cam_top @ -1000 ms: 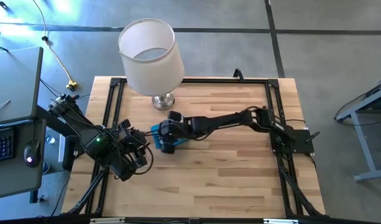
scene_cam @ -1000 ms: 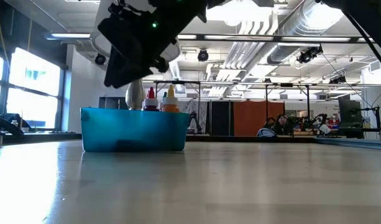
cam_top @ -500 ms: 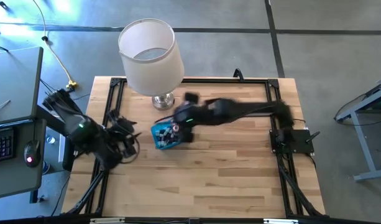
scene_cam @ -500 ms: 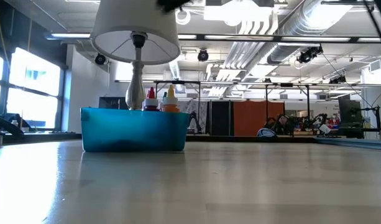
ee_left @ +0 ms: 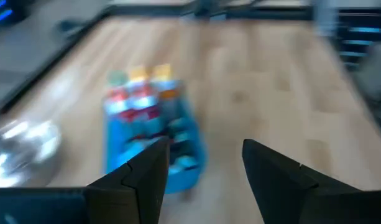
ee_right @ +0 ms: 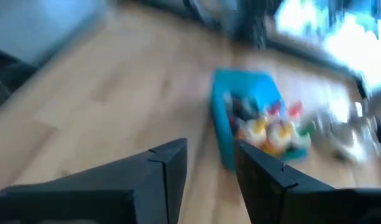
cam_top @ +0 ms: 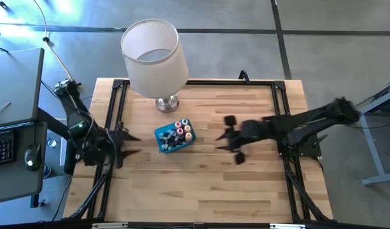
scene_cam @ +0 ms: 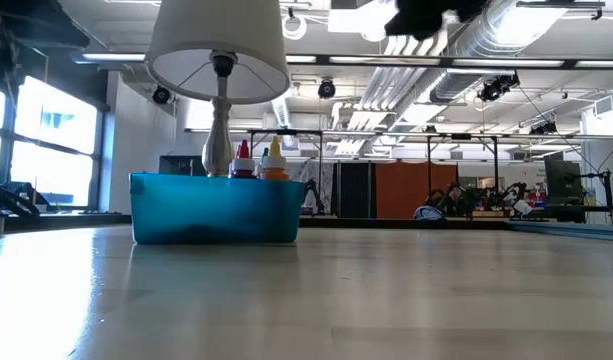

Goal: Pick & Place food coloring
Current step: Return to Home Position

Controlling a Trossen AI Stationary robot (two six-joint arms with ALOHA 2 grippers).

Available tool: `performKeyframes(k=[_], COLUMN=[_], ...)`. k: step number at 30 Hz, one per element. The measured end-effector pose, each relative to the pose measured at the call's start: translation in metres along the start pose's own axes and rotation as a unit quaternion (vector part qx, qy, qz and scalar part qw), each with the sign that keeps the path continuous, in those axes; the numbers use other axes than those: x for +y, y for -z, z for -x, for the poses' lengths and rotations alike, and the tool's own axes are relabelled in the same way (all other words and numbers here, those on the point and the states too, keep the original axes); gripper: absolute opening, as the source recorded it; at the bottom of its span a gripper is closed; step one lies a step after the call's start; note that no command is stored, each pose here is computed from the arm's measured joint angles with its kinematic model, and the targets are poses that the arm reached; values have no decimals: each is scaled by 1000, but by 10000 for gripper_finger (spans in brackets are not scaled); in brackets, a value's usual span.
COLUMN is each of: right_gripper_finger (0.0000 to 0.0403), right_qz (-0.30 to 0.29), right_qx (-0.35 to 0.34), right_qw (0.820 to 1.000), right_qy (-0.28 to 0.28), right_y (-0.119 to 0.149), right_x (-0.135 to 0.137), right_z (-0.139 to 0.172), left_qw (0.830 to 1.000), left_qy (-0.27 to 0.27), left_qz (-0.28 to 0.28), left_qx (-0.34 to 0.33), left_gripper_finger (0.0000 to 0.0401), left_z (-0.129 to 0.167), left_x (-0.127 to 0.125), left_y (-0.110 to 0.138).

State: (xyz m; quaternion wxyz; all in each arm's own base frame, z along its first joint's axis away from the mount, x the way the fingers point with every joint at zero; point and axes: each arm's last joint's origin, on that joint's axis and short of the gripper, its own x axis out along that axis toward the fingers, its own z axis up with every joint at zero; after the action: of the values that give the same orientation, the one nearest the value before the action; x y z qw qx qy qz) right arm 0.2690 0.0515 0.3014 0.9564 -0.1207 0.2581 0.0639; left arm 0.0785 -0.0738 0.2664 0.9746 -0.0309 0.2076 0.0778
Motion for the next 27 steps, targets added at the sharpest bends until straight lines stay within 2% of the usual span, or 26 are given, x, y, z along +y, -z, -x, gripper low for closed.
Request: performKeyframes(k=[3, 6, 8, 10, 12, 16, 21, 24, 27], right_gripper_finger=[124, 124, 124, 124, 124, 124, 124, 124, 124], right_qz=[26, 13, -4, -17, -35, -50, -25, -43, -83], right_qx=[-117, -201, -238, -279, -300, -320, -344, -345, -329], right_qw=[992, 980, 971, 960, 952, 944, 932, 924, 919], right_qy=[-33, -6, 20, 36, 43, 55, 107, 161, 200], right_y=[39, 80, 104, 122, 139, 166, 174, 174, 177], right_x=[3, 3, 3, 3, 4, 7, 4, 1, -2], right_z=[24, 42, 54, 66, 73, 79, 90, 95, 94], left_qw=[993, 969, 951, 941, 938, 947, 959, 967, 969], left_qy=[93, 172, 193, 189, 177, 129, 103, 79, 74], left_qz=[-43, -107, -144, -155, -149, -116, -94, -69, -44], left_qx=[-52, -139, -195, -236, -257, -269, -245, -231, -233], left_gripper_finger=[200, 200, 200, 200, 200, 200, 200, 200, 200], left_z=[-5, -1, 0, 1, -3, -17, -43, -58, -62], left_x=[-1, 6, 14, 23, 31, 43, 49, 55, 60], left_y=[11, 8, 7, 9, 16, 35, 57, 71, 71])
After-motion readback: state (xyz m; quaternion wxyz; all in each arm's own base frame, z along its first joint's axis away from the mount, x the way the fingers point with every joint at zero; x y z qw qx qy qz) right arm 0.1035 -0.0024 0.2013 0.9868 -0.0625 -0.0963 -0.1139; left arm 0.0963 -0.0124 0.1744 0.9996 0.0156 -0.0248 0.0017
